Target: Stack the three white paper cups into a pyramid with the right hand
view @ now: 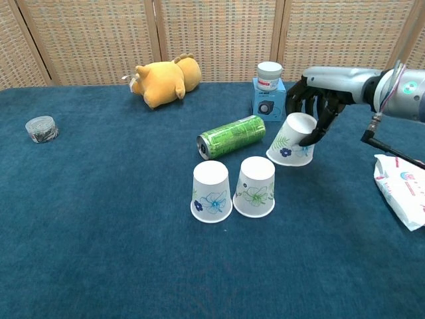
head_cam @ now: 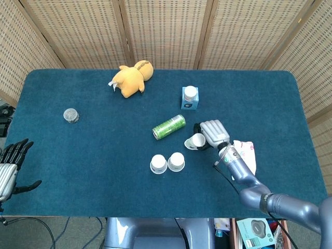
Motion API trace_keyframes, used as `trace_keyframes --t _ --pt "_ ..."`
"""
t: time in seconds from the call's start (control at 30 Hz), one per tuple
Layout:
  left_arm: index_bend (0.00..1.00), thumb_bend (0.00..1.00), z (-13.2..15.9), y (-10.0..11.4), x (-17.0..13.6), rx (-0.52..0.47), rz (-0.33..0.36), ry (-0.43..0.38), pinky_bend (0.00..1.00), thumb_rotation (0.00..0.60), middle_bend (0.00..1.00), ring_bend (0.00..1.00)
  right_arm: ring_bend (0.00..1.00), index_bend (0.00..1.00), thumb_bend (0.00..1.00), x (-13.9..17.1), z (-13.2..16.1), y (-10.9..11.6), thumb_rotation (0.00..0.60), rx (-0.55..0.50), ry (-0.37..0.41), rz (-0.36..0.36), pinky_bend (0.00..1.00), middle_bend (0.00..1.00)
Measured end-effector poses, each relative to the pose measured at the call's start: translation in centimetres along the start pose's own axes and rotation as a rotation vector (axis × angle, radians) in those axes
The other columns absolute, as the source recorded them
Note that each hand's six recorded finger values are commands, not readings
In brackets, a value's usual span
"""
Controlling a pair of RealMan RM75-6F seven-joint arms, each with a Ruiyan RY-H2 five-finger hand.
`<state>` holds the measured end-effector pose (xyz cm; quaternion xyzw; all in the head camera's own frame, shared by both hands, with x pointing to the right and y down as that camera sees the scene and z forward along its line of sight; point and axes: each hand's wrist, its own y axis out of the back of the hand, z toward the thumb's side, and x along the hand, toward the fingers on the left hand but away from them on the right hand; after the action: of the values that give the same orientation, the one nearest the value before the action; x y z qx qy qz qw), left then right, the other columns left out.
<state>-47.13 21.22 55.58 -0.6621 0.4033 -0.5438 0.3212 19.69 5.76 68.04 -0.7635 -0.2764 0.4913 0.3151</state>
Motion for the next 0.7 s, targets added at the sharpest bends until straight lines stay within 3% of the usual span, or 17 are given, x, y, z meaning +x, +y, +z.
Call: trace_keyframes --t 0.23,0.43,0.7 --pt "0.0 0.17 0.2 0.2 -0.1 -0.007 0.003 -0.01 0.0 0.6 0.0 0.0 0.49 0.54 0.36 3.0 4.7 3.7 0.6 -0.047 0.129 -0.046 0.51 0.59" --pt "0.0 0.17 0.1 0.2 -0.2 -0.011 0.001 -0.013 0.0 0.6 0.0 0.0 0.49 0.54 0.36 5.3 9.3 5.4 0.6 -0.022 0.231 -0.062 0.51 0.59" --pt "0.0 0.17 0.0 0.4 -0.3 -0.018 0.003 -0.008 0.0 0.6 0.0 0.0 0.49 0.54 0.38 4.7 12.4 3.6 0.6 0.055 0.239 -0.015 0.51 0.58"
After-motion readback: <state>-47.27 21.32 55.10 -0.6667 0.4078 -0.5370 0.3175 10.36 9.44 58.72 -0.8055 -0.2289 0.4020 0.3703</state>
